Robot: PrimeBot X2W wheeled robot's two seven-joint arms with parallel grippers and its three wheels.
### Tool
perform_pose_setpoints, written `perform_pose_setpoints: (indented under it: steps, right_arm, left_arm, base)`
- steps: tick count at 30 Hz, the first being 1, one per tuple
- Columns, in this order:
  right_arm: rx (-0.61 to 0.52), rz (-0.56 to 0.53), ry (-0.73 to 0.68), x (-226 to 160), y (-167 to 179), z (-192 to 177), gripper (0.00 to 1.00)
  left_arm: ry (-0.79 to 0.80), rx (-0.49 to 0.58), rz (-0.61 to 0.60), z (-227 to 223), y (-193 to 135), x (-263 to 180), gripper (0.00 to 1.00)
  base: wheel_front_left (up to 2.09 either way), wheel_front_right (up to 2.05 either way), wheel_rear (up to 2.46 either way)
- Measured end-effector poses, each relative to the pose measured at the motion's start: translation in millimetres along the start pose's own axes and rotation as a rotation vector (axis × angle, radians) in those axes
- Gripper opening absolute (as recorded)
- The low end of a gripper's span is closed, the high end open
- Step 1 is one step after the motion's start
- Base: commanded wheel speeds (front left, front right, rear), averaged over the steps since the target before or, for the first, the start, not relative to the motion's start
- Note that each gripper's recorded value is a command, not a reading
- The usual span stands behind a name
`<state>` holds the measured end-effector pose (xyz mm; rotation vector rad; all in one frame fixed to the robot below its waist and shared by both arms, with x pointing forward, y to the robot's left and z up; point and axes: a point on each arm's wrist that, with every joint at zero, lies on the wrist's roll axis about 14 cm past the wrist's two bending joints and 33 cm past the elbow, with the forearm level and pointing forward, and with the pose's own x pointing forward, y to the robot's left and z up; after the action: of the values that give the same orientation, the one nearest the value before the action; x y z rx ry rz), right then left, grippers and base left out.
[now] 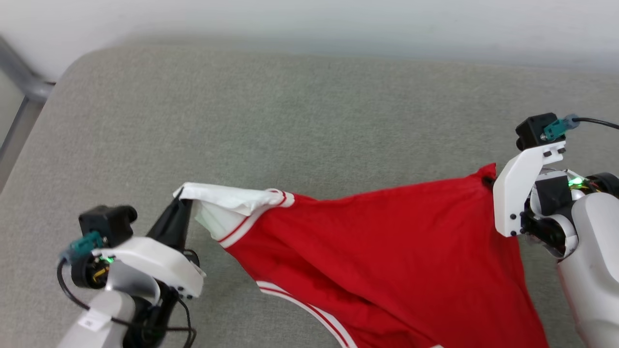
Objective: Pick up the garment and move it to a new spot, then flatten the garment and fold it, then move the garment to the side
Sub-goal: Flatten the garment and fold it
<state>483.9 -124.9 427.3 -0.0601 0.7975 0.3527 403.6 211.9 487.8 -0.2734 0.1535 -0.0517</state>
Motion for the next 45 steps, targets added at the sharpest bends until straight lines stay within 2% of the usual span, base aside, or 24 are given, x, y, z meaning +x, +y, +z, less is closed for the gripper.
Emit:
perform_pose_setpoints:
  steps: [12,22,29,30,33,37,41,45]
  right_arm:
    - [-0.008,-0.173,-0.393,-68.2,-45.8,87.3,0.0]
    - [-0.061,-0.276,-0.718,-106.3,-68.2,200.8,0.0]
    - [-0.097,-0.323,-0.876,-123.7,-76.8,265.9,0.0]
    - [-0.1,-0.332,-0.918,-122.7,-80.7,286.6,0.0]
    - [-0.094,-0.334,-0.946,-111.9,-86.7,300.6,0.0]
    - [-0.084,-0.33,-0.912,-74.0,-95.2,296.6,0.0]
    - [-0.071,-0.314,-0.863,-31.5,-99.8,285.4,0.0]
    - [-0.044,-0.295,-0.773,17.6,-105.4,258.9,0.0]
  left_arm:
    - [-0.176,0.032,-0.123,105.3,-35.8,66.0,0.0]
    - [-0.393,0.123,-0.152,212.6,-55.3,126.3,0.0]
    - [-0.523,0.164,-0.152,276.6,-58.0,155.6,0.0]
    - [-0.559,0.168,-0.155,294.6,-58.9,168.6,0.0]
    - [-0.573,0.172,-0.156,299.9,-56.1,185.7,0.0]
    - [-0.524,0.174,-0.14,274.7,-42.4,215.4,0.0]
    - [-0.476,0.161,-0.123,243.4,-25.4,241.2,0.0]
    - [-0.4,0.122,-0.093,199.7,-5.5,264.9,0.0]
  base:
    - [0.0,0.0,0.0]
    - [0.0,0.0,0.0]
    - [0.0,0.0,0.0]
    - [0.0,0.0,0.0]
    - [0.0,0.0,0.0]
    - [0.0,0.0,0.0]
    - [0.0,0.0,0.0]
    - [0.0,0.0,0.0]
